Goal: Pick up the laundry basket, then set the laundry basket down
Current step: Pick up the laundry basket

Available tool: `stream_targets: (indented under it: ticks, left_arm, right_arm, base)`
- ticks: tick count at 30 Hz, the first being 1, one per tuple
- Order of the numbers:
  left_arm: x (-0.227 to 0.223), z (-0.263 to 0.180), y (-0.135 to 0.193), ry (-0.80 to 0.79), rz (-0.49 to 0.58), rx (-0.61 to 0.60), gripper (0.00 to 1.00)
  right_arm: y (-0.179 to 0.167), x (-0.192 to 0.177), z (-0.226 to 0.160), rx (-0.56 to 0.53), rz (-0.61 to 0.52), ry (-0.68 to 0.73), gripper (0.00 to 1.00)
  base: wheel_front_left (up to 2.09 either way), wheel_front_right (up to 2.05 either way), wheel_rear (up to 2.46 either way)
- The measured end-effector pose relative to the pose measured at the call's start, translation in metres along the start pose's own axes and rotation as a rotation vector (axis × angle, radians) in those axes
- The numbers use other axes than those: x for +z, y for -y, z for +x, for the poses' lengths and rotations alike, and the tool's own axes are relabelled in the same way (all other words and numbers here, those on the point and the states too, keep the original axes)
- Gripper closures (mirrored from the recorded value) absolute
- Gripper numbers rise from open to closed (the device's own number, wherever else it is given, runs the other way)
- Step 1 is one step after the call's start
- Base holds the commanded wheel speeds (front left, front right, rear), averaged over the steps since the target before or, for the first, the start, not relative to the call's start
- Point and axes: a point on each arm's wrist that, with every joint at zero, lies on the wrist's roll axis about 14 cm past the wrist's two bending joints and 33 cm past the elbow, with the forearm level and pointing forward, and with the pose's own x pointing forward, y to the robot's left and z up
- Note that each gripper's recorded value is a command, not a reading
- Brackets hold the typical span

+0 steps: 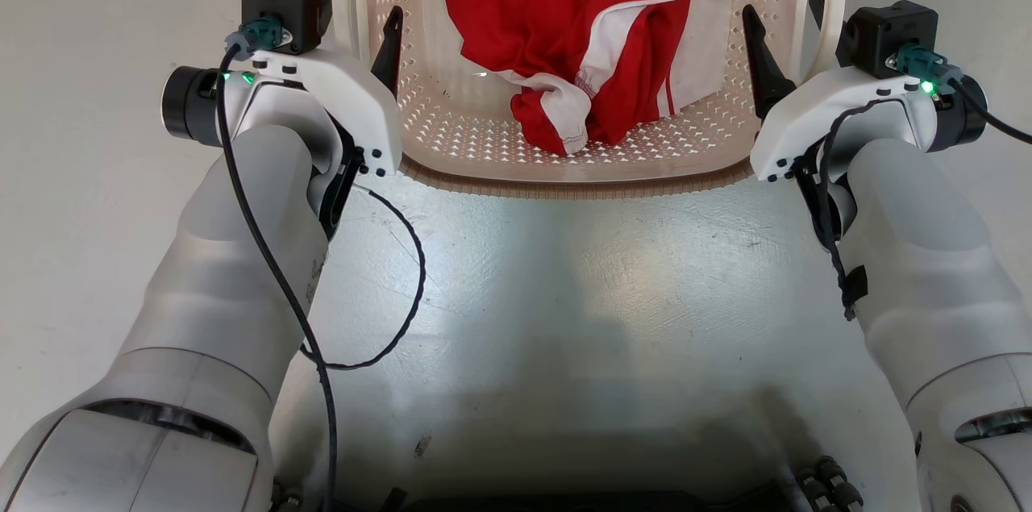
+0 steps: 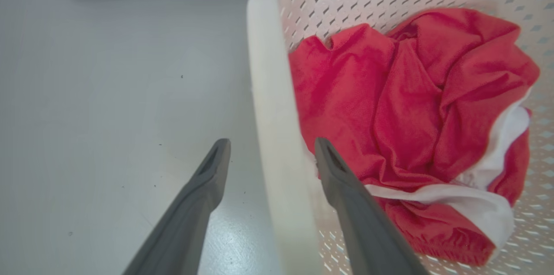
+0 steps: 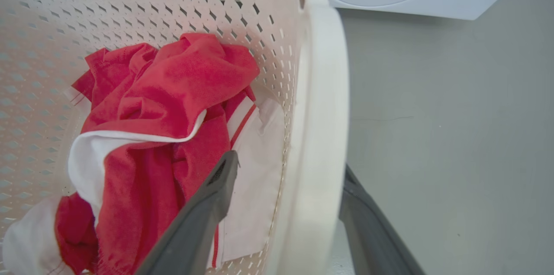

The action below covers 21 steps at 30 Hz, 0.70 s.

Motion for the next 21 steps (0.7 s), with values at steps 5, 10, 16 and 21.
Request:
stream_targets:
  ticks: [5, 10, 16, 21]
  left_arm:
    - [-0.0006, 0.0005, 0.0017, -0.001, 0.003, -0.005, 0.00]
    - [-0.0012, 0.0013, 0.0033, -0.003, 0.006, -0.010, 0.00]
    - [-0.0022, 0.0019, 0.0054, -0.007, 0.004, -0.014, 0.51]
    - [-0.0052, 0.0020, 0.0056, -0.022, -0.018, -0.015, 1.00]
  right_arm:
    - [-0.0014, -0.0004, 0.0002, 0.005, -0.001, -0.001, 0.00]
    - [-0.0015, -0.0004, 0.0001, 0.007, -0.001, 0.000, 0.00]
    - [0.0004, 0.0006, -0.0013, 0.002, 0.009, 0.003, 0.00]
    - [-0.0045, 0.0004, -0.0012, 0.015, 0.023, 0.004, 1.00]
  base:
    - [0.00, 0.00, 0.00]
    - [0.00, 0.00, 0.00]
    - [0.00, 0.00, 0.00]
    - [0.00, 0.00, 0.00]
